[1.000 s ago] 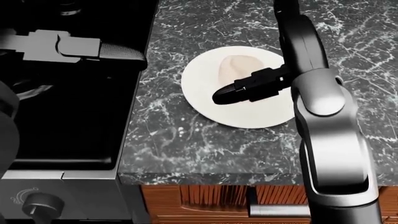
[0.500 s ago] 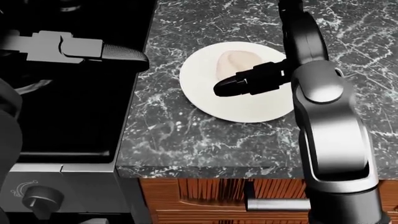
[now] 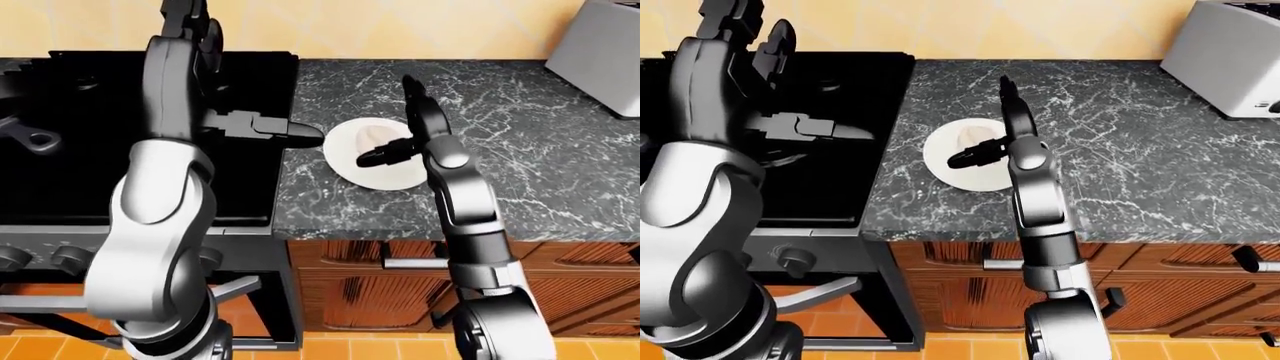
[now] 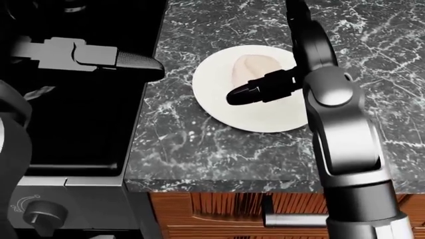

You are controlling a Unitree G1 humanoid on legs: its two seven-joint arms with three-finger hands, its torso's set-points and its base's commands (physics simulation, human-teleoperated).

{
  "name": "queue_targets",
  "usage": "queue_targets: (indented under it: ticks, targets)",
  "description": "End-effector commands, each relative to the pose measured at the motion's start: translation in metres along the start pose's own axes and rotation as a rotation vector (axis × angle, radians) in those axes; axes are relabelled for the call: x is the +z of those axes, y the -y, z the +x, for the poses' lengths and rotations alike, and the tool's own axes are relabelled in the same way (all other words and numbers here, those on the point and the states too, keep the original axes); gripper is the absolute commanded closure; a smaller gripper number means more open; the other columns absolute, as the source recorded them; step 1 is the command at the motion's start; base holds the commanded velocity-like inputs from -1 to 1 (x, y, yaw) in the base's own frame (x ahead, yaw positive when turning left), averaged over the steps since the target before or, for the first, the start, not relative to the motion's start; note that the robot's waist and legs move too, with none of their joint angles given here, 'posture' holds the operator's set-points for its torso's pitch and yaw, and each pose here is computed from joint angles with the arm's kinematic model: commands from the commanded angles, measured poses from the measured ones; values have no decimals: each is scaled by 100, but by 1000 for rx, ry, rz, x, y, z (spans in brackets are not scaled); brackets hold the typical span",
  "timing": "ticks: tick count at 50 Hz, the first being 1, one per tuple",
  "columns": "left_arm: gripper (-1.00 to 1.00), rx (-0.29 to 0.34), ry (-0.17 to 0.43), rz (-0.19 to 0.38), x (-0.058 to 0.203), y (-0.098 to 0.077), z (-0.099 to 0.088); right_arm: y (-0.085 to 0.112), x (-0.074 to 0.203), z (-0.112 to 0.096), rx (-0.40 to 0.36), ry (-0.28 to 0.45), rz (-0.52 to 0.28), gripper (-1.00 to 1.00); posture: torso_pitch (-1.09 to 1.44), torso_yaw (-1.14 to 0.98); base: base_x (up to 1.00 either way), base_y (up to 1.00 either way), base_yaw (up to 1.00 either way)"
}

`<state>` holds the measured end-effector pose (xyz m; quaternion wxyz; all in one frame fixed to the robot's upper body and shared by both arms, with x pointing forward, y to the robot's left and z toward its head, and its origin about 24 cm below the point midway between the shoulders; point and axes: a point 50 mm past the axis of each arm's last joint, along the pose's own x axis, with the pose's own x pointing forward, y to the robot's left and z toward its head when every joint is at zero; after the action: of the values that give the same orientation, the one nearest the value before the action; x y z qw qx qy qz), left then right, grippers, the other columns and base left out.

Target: Pick the chicken breast from the plate and place it in the pan.

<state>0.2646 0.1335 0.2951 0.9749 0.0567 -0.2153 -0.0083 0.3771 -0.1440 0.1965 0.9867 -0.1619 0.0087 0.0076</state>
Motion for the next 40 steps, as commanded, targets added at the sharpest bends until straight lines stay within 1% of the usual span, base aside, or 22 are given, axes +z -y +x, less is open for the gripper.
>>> queue_targets:
  ticks: [1, 5, 8, 14, 27, 28, 29, 31, 40]
  targets:
    - [-100, 10, 77, 1, 13, -2, 0, 7, 24, -1, -31, 112, -2, -100, 0, 0, 0, 0, 0]
    - [-100, 11, 77, 0, 13, -2, 0, 7, 16, 3, -35, 96, -5, -100, 0, 0, 0, 0, 0]
    - [-100, 11, 78, -1, 14, -3, 1, 8, 14, 4, -38, 91, 8, -100, 0, 0, 0, 0, 0]
    - [-100, 9, 76, 0, 13, -2, 1, 8, 8, 8, -39, 82, 8, -100, 0, 0, 0, 0, 0]
    - [-100, 7, 75, 2, 12, 0, 0, 7, 8, 8, -40, 85, -3, -100, 0, 0, 0, 0, 0]
    - [-100, 7, 75, 2, 13, 0, 0, 7, 8, 8, -38, 86, -3, -83, 0, 0, 0, 0, 0]
    - [-100, 7, 75, 2, 12, 0, 0, 7, 8, 8, -38, 86, -3, -72, 0, 0, 0, 0, 0]
    - [-100, 7, 76, 2, 13, 0, 0, 6, 8, 8, -36, 87, -4, -79, 0, 0, 0, 0, 0]
    - [-100, 7, 77, 3, 13, -1, 0, 6, 11, 5, -32, 94, -5, -79, 0, 0, 0, 0, 0]
